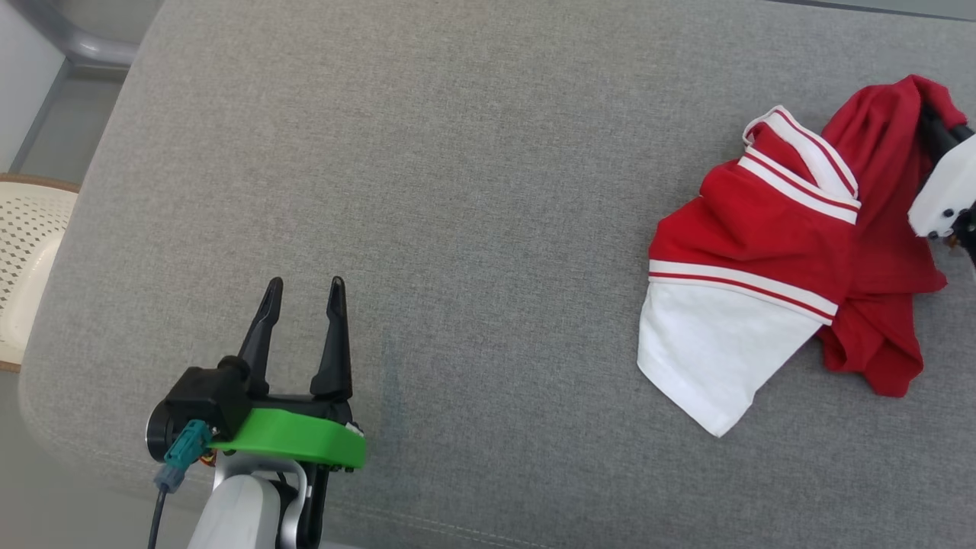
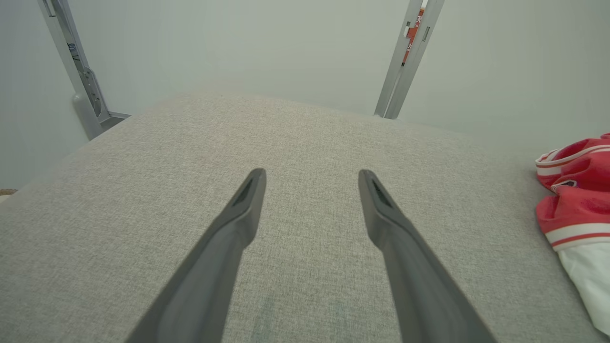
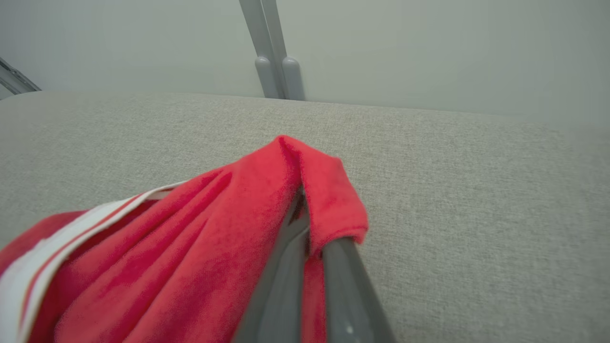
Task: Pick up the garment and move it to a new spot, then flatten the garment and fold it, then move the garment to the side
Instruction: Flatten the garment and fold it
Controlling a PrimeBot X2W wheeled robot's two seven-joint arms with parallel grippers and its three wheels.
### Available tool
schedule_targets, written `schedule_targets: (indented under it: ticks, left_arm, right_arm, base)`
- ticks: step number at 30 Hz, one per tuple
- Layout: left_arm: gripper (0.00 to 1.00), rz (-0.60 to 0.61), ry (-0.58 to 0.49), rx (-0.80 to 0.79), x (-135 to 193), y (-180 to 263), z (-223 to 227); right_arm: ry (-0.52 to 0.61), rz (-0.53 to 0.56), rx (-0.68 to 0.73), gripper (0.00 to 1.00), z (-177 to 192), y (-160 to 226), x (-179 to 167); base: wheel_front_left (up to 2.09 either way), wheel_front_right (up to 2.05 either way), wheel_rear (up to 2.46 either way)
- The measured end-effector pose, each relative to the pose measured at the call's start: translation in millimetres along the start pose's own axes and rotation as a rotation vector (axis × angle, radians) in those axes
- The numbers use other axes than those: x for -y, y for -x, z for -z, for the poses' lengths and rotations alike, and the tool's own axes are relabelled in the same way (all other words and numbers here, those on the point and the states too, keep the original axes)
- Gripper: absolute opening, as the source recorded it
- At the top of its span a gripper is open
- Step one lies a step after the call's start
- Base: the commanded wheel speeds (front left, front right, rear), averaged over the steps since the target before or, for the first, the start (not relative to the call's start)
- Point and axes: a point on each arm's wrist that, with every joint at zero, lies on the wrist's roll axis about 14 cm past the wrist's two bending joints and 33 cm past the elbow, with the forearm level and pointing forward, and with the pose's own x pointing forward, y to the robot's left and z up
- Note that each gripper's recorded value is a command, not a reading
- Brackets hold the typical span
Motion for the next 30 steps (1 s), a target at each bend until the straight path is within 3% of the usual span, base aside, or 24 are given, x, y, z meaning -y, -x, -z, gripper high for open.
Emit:
schedule_targets:
  ticks: [1, 8, 18, 30]
  left_arm:
    - [1.00, -0.005, -0.001, 0.000, -1.6, 0.9, -0.3]
    - [1.00, -0.004, -0.008, 0.018, -1.8, 5.8, -6.4]
    - [1.00, 0.084, -0.017, 0.038, 22.9, 8.8, -10.5]
    - [1.00, 0.253, 0.011, 0.086, 80.1, -0.7, -24.6]
  right_arm:
    - [-0.007, -0.008, -0.002, 1.00, 4.9, -2.6, -5.4]
    - [-0.005, -0.004, 0.046, 1.00, 14.9, 5.8, -18.4]
    - [0.007, -0.062, 0.291, 1.00, -14.8, 64.4, -50.9]
    - [0.024, 0.100, 0.493, 1.00, -26.0, 168.1, -13.5]
  base:
    - [0.00, 0.00, 0.00]
    - [0.00, 0.00, 0.00]
    - [0.00, 0.00, 0.00]
    - [0.00, 0.00, 0.00]
